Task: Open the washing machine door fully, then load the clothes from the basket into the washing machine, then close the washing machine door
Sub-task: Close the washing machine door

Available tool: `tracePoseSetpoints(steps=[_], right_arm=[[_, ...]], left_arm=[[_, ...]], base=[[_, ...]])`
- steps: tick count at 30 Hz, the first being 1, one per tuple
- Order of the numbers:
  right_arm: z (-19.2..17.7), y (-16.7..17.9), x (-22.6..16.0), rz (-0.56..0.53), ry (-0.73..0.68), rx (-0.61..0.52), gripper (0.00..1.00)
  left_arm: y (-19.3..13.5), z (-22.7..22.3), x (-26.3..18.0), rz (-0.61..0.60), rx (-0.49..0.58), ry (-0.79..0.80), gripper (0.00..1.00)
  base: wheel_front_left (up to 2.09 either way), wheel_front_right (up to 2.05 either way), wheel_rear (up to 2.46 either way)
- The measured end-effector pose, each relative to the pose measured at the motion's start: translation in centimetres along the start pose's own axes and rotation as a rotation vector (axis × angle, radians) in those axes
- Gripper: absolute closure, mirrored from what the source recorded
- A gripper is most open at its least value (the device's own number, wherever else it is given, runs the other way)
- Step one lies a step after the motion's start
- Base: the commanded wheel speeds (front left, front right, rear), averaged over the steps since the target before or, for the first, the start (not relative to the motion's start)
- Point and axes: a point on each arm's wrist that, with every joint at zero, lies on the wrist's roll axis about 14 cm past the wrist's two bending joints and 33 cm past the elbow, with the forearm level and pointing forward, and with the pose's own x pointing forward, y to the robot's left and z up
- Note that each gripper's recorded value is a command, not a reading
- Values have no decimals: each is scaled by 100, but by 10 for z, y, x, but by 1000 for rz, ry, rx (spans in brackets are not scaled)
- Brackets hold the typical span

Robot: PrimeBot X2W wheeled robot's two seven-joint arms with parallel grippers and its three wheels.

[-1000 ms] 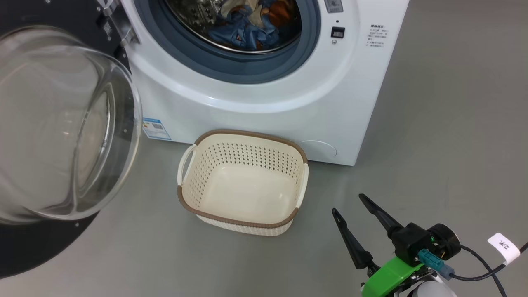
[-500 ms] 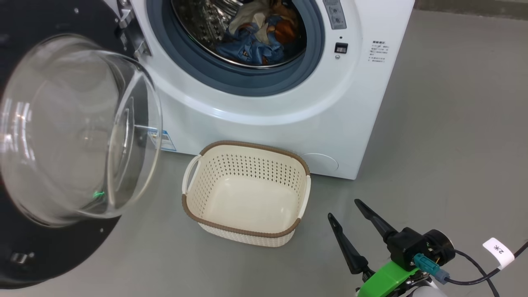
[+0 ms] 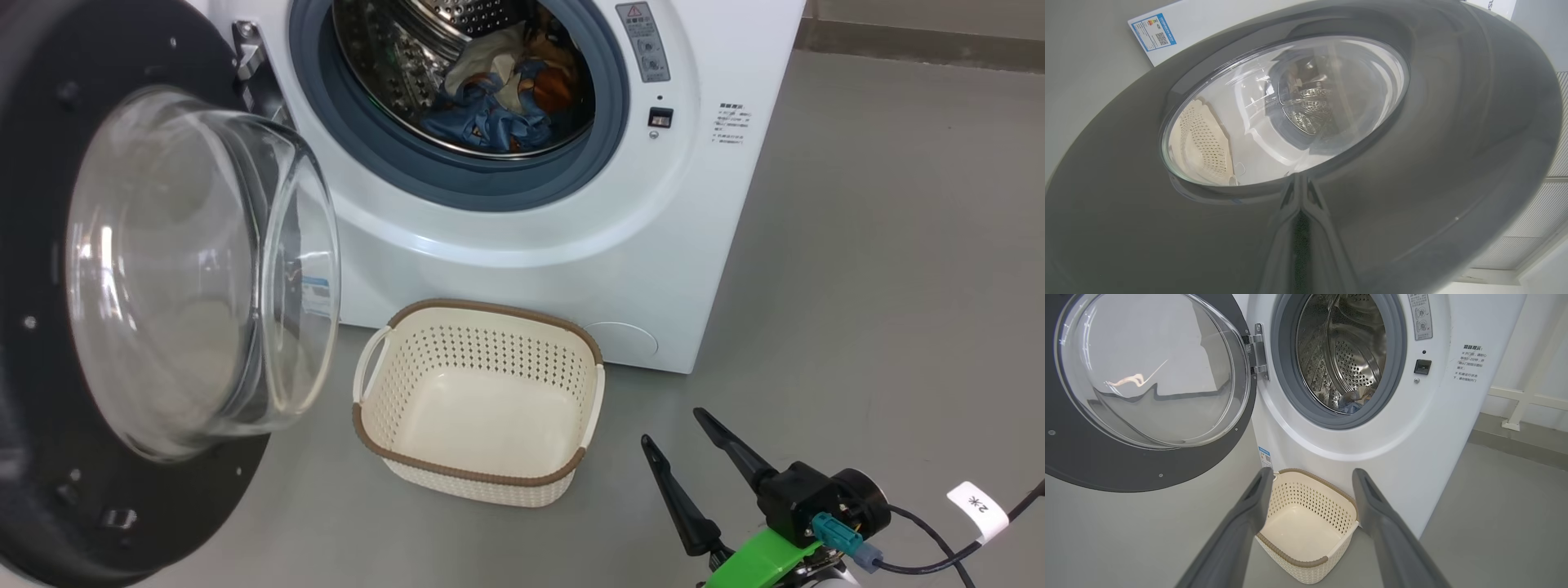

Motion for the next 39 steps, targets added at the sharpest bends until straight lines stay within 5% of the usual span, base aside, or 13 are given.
tracePoseSetpoints(steps=[39], right_arm=[[1, -40, -26, -146, -2, 6, 0]], left_arm=[[-54, -149, 87, -266, -98, 363, 100]], base=[[0, 0, 0]])
